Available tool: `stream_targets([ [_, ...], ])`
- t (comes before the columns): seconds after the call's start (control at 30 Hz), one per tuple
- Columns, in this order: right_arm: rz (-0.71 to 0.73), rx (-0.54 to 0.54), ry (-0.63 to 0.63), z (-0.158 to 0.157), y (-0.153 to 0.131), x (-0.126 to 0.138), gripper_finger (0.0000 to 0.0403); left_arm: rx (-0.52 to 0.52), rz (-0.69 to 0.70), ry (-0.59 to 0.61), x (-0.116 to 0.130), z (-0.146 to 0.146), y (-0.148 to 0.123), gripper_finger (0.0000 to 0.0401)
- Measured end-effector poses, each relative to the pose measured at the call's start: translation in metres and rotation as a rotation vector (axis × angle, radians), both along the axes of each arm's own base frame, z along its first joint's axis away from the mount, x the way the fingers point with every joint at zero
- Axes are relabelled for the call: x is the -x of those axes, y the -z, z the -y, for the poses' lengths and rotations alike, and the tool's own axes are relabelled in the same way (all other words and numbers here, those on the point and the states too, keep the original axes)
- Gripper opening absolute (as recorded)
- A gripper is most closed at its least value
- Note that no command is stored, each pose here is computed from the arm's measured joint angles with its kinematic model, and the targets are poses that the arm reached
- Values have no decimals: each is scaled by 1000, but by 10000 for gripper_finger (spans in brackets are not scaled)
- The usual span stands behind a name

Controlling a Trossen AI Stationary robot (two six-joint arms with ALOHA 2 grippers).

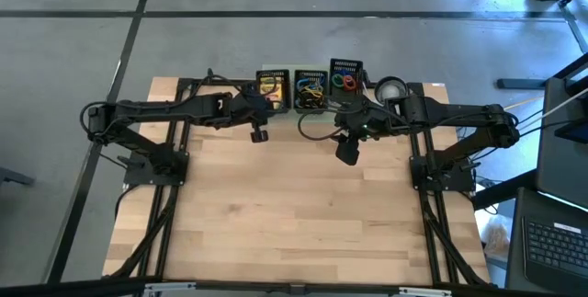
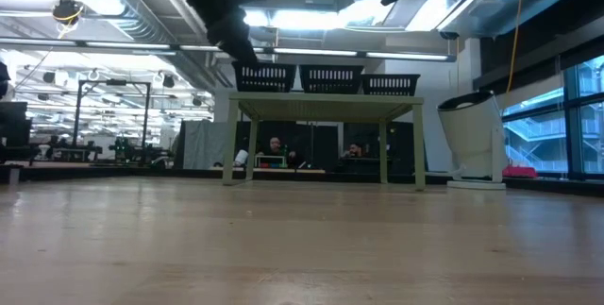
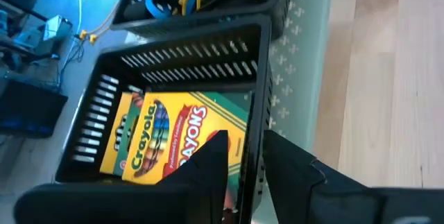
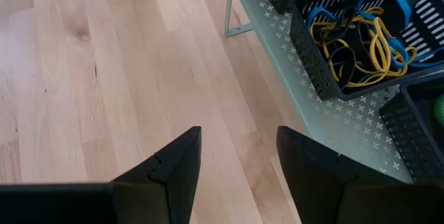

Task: Pick & Place Office Desk Supplies
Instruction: Put the black bin on the shelf

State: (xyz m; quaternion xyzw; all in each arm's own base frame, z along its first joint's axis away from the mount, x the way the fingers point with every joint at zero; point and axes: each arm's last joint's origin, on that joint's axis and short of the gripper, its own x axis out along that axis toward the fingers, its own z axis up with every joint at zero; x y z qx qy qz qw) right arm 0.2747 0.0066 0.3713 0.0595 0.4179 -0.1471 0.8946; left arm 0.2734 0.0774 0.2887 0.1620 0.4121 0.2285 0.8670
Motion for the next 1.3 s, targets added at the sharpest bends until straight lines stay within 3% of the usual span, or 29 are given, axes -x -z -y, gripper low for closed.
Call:
stream_targets([
  [0.4,0,0,0,0,0,0,191,-29,72,40,10,14,-19,126],
  [0.6,0,-2,2,0,0,0,191,-99,94,-79,32,17,-35,124],
  [0.87,0,-2,2,0,0,0,191,-15,10,-239,44,-3,-22,113],
  [1.3,0,-4,1,0,0,0,191,10,-49,-273,31,-29,-3,104],
])
